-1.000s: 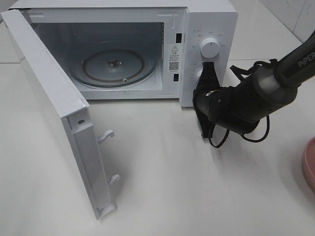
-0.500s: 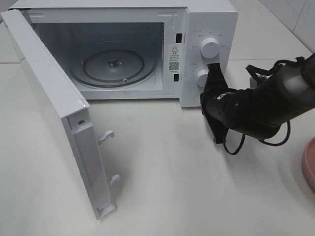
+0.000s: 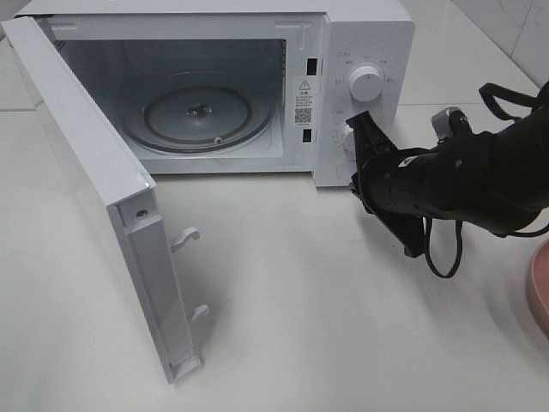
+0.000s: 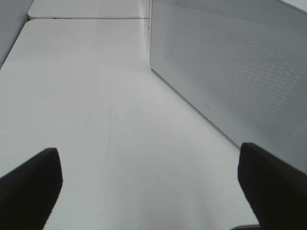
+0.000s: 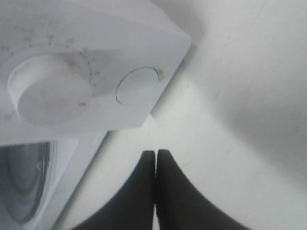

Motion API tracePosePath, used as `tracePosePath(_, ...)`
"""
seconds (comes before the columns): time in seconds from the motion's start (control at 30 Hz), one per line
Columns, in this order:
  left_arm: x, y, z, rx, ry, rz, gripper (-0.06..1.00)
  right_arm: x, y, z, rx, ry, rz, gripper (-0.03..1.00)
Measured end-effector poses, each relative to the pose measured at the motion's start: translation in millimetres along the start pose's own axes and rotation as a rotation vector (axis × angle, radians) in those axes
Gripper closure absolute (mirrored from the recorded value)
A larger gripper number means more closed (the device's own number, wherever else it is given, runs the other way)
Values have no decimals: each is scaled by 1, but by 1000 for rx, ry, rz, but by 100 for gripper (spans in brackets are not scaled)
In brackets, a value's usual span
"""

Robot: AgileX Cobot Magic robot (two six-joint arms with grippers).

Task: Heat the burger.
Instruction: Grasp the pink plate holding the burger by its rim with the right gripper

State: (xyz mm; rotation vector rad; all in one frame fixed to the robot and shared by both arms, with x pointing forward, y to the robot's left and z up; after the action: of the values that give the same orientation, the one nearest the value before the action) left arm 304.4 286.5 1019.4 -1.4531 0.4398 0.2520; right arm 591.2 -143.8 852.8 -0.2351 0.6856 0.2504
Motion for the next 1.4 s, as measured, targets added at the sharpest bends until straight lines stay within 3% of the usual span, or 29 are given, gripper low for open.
tracePosePath(0.13,0,0,0,0,0,0,4,-12,12,0,-226,36,88,96)
tracePosePath(0.23,0,0,0,0,0,0,4,-15,14,-1,-273,44,110,96)
tracePosePath(0.3,0,0,0,0,0,0,4,-25,25,-6,-444,72,200,96)
tracePosePath(0.4,0,0,0,0,0,0,4,-28,27,-7,-485,80,225,96)
tracePosePath(0.47,0,0,0,0,0,0,4,-38,30,-17,-607,124,323,96)
tracePosePath(0.57,0,0,0,0,0,0,4,-47,26,-23,-680,154,387,96)
tracePosePath(0.8,0,0,0,0,0,0,4,-70,15,-29,-841,186,479,96)
tracePosePath(0.97,0,0,0,0,0,0,4,-95,5,-39,-1048,239,541,95)
tracePosePath(1.4,0,0,0,0,0,0,4,-130,-32,-63,-1174,422,603,91)
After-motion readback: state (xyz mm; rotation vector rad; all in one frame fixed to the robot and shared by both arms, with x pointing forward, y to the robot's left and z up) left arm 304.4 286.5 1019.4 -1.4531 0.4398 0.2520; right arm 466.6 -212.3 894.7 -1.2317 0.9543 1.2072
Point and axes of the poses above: a point on each arm's last joint axis where the gripper is mounted, x pointing out along that axis toward the gripper, z along the wrist's bending axis when the last joint is at zero, y = z × x, the point moved 8 cm from there along x, pointing out along that axis toward the gripper, and after that the axes turned 6 degrees about x, right-handed, at the moved point
